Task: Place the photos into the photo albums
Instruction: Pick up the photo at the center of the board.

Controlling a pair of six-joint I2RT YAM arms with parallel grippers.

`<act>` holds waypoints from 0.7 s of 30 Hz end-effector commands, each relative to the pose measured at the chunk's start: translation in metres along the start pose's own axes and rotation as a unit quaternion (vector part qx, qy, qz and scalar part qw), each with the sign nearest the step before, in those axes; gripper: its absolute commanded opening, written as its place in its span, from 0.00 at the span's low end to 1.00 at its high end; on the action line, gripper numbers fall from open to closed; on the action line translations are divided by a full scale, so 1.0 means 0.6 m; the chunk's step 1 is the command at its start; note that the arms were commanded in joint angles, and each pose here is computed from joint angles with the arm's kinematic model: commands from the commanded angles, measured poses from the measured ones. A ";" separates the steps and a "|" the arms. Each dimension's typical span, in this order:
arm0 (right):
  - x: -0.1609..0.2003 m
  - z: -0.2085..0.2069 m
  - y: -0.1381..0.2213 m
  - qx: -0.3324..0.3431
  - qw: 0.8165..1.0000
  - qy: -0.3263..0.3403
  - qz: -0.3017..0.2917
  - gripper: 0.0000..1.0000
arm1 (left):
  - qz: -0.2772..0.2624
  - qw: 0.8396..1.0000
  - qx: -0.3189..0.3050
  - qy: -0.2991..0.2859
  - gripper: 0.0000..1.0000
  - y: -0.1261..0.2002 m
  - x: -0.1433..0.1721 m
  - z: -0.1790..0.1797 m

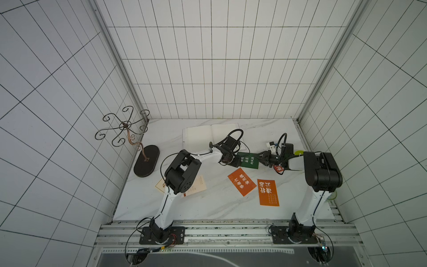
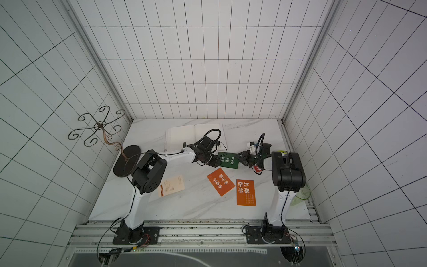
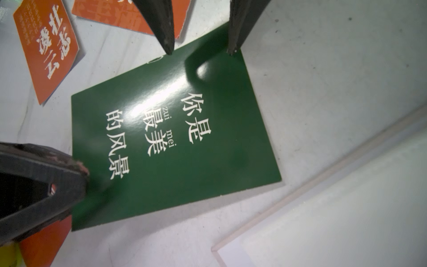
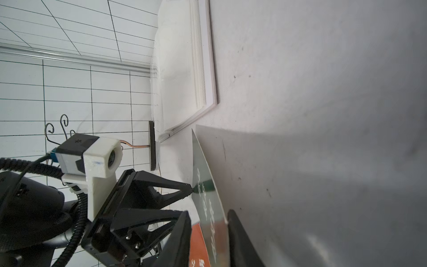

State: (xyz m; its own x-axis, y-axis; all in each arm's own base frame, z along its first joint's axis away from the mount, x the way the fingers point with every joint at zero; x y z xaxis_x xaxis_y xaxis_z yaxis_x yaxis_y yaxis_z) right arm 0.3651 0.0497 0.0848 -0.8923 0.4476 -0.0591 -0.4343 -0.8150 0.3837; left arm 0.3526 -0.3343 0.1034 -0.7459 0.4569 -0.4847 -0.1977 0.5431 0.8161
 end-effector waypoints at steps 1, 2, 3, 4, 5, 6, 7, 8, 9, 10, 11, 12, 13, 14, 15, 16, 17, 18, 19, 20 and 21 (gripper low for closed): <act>0.024 0.004 0.000 0.001 1.000 0.005 0.009 0.27 | 0.070 0.997 -0.017 0.035 0.40 -0.035 0.059 0.025; 0.028 0.003 -0.001 0.003 1.000 0.004 0.011 0.26 | 0.066 0.997 -0.016 0.037 0.40 -0.033 0.056 0.025; 0.030 0.003 -0.001 0.005 1.000 0.003 0.010 0.24 | 0.066 0.997 -0.015 0.036 0.40 -0.032 0.055 0.024; 0.031 0.002 0.000 0.007 1.000 0.003 0.007 0.23 | 0.064 0.997 -0.016 0.035 0.40 -0.031 0.054 0.024; 0.032 0.001 0.001 0.009 1.000 0.003 0.005 0.21 | 0.064 0.997 -0.018 0.035 0.39 -0.029 0.054 0.024; 0.031 0.002 0.002 0.011 1.000 0.004 0.002 0.19 | 0.063 0.997 -0.019 0.034 0.39 -0.027 0.055 0.024; 0.031 0.003 0.002 0.011 1.000 0.003 0.001 0.17 | 0.061 0.997 -0.020 0.035 0.39 -0.025 0.055 0.025; 0.030 0.006 0.003 0.010 1.000 0.005 0.000 0.15 | 0.059 0.997 -0.020 0.035 0.39 -0.024 0.055 0.025; 0.028 0.009 0.004 0.010 1.000 0.005 -0.001 0.14 | 0.055 0.998 -0.016 0.033 0.39 -0.022 0.053 0.024; 0.027 0.012 0.005 0.010 1.000 0.007 -0.002 0.13 | 0.050 0.998 -0.012 0.031 0.39 -0.020 0.052 0.021; 0.025 0.015 0.006 0.011 1.000 0.009 -0.005 0.11 | 0.045 0.998 -0.009 0.030 0.39 -0.018 0.049 0.019; 0.024 0.018 0.008 0.010 1.000 0.011 -0.008 0.09 | 0.038 0.999 -0.002 0.028 0.39 -0.015 0.045 0.016; 0.023 0.022 0.009 0.010 1.000 0.013 -0.011 0.07 | 0.031 0.999 0.002 0.026 0.39 -0.011 0.041 0.013; 0.022 0.025 0.011 0.009 1.000 0.014 -0.012 0.06 | 0.025 0.999 0.004 0.025 0.39 -0.007 0.038 0.011; 0.022 0.030 0.013 0.007 1.000 0.015 -0.013 0.05 | 0.017 1.000 0.007 0.024 0.39 -0.002 0.033 0.009; 0.022 0.035 0.015 0.006 1.000 0.018 -0.015 0.04 | 0.008 1.000 0.009 0.020 0.39 0.004 0.028 0.006; 0.022 0.038 0.017 0.007 1.000 0.020 -0.018 0.03 | 0.001 1.000 0.010 0.018 0.39 0.010 0.023 0.004; 0.023 0.042 0.020 0.011 0.999 0.021 -0.021 0.02 | -0.008 1.000 0.012 0.014 0.40 0.018 0.017 0.001; 0.022 0.047 0.022 0.014 0.999 0.025 -0.024 0.01 | -0.017 1.000 0.013 0.011 0.40 0.025 0.012 -0.001; 0.022 0.052 0.025 0.015 0.999 0.028 -0.027 0.00 | -0.024 1.000 0.014 0.008 0.40 0.032 0.007 -0.003; 0.022 0.056 0.028 0.020 0.999 0.030 -0.030 0.00 | -0.034 0.999 0.017 0.006 0.40 0.041 0.001 -0.006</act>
State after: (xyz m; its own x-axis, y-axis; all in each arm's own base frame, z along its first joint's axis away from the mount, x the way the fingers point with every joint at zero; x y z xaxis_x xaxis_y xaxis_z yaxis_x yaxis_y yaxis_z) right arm 0.3571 0.0544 0.1173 -0.8761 0.4644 -0.1295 -0.4757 -0.7891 0.3886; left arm 0.3448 -0.3262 0.1057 -0.7526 0.4298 -0.4989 -0.1998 0.5727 0.7950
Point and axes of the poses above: each gripper's point midway between its finger pads, its own y axis back along the fingers, its own z axis along the line the jaws close on, x = y × z, the point moved 9 cm from there along y, back along the fingers, and after that the axes turned 10 degrees about -y, right-handed, at the moved point
